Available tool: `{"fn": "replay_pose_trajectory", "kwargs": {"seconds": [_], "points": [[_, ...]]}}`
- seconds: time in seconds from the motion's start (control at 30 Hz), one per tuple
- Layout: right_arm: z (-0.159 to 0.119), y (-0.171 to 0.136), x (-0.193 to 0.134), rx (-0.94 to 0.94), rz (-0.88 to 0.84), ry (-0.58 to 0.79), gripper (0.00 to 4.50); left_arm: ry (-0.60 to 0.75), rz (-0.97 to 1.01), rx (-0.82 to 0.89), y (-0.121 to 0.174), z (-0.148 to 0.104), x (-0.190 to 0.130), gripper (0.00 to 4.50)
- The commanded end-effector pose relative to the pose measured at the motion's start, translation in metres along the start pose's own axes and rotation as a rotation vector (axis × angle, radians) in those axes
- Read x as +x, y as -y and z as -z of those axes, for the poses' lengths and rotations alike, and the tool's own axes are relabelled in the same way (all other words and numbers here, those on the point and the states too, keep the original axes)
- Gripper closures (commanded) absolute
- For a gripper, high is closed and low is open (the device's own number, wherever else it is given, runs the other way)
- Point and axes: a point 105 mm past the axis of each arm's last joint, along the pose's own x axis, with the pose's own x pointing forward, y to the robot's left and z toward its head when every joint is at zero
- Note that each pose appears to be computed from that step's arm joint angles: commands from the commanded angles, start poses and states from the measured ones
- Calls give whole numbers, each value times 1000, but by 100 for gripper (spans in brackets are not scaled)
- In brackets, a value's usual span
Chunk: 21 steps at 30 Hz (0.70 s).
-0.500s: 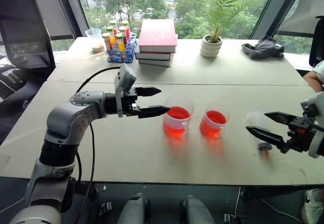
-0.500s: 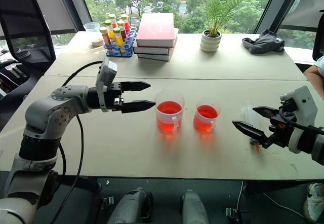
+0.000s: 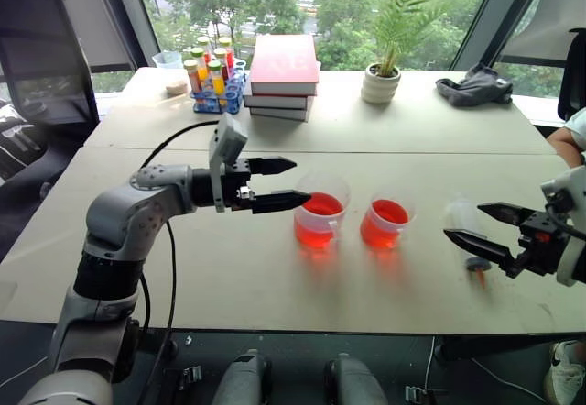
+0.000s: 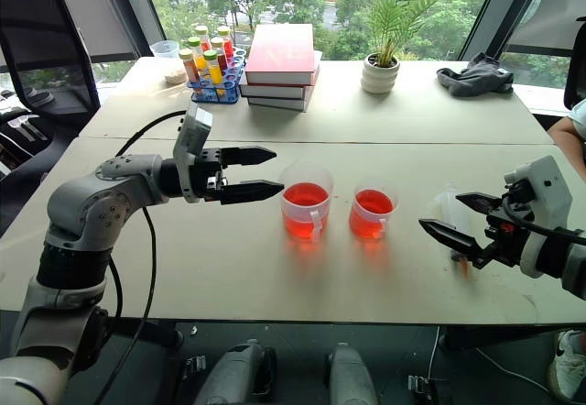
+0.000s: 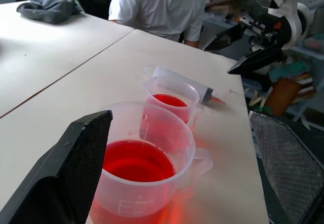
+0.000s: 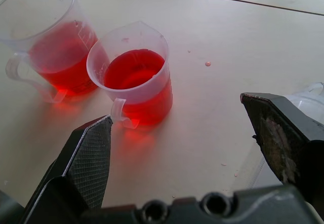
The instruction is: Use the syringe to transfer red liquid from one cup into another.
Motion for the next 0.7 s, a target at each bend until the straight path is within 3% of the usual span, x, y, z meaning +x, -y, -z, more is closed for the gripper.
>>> {"fn": "replay_pose_trajectory", "kwargs": {"seconds": [0.03, 0.47, 0.7], "points": [[-8, -1, 1, -26, 7, 23, 5, 34, 9, 62, 5, -16, 0, 0], [-16, 9, 9, -7, 44, 10, 5, 25, -19, 70, 3, -11, -2, 0], [-18, 42, 20, 155, 176, -104, 5, 26, -7, 76, 3, -10, 3, 0]]}}
